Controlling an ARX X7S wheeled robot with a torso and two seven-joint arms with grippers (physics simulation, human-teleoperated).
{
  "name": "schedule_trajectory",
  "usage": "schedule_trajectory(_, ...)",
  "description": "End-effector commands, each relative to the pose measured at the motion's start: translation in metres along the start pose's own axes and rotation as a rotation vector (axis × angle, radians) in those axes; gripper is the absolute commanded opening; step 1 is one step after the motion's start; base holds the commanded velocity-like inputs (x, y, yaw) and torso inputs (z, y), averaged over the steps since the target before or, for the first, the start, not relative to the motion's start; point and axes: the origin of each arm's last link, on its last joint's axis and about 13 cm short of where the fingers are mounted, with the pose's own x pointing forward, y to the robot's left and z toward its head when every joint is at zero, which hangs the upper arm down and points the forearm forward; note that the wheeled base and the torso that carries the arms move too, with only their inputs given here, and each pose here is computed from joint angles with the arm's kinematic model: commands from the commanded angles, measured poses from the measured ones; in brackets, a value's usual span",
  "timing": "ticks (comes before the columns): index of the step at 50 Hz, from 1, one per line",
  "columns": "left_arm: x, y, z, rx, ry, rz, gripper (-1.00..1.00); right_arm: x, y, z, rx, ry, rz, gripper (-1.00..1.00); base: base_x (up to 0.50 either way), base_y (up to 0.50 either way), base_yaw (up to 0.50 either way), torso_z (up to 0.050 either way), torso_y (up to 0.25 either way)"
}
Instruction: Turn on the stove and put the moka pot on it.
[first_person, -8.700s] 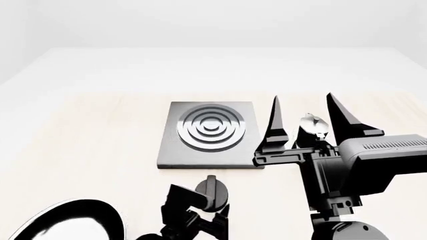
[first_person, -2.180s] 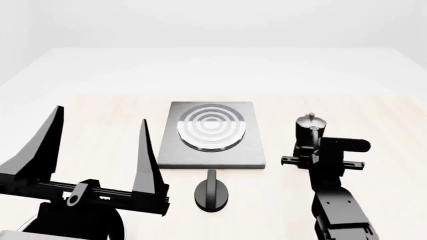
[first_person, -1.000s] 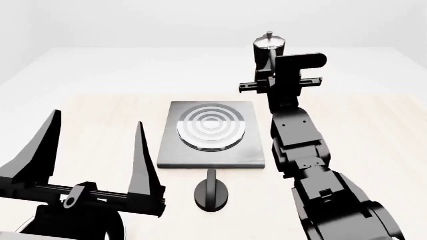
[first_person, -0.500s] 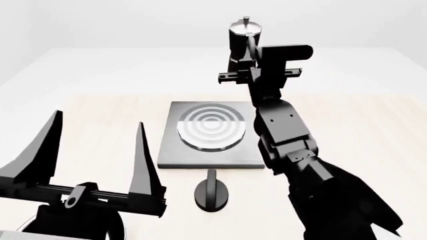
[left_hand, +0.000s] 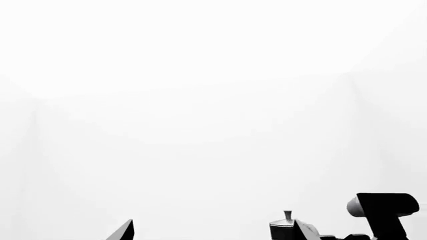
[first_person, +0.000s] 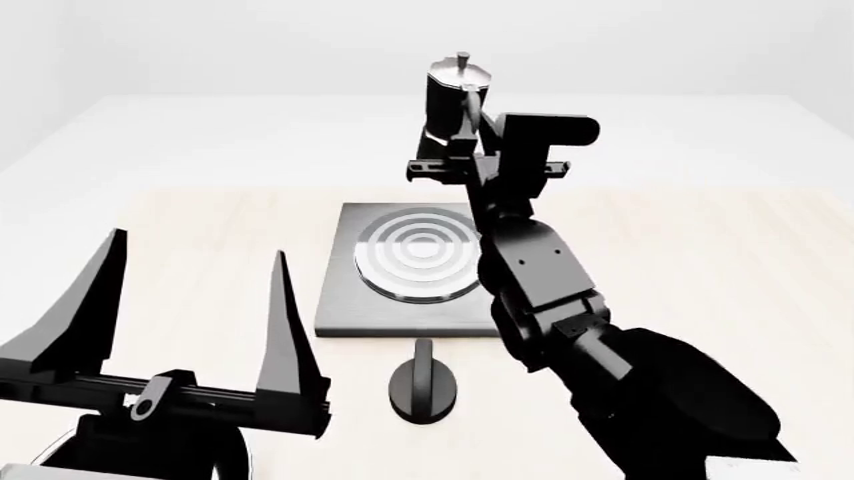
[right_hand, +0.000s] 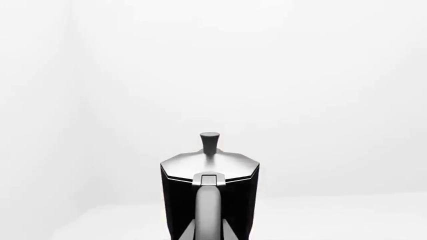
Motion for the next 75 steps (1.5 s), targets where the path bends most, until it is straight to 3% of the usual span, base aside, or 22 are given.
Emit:
schedule_trajectory(1,-0.001,0.000,0.000,-0.006,0.005,0.002,1.00,-0.003,0.011,0.000,-0.020,-0.014,0.051,-1.00,0.00,0.00,0.00,0.000,0.000)
schedule_trajectory(17,-0.002,-0.002,-0.003,0.018,0.022,-0.007,1.00,-0.010,0.008,-0.013,-0.118,0.017,0.061,-1.00,0.00,0.00,0.00,0.000,0.001)
schedule_trajectory(43,-0.002,-0.001,-0.003,0.016,0.017,-0.007,1.00,-0.013,0.005,-0.017,-0.107,0.020,0.053,-1.00,0.00,0.00,0.00,0.000,-0.063)
schedule_trajectory(56,-0.002,-0.002,-0.003,0.011,0.015,-0.008,1.00,-0.010,0.011,-0.008,-0.054,-0.083,0.102,-1.00,0.00,0.00,0.00,0.001,-0.107)
schedule_trajectory(75,-0.001,-0.002,-0.004,0.009,0.015,-0.008,1.00,-0.010,0.011,-0.009,-0.059,-0.069,0.114,-1.00,0.00,0.00,0.00,0.001,-0.100)
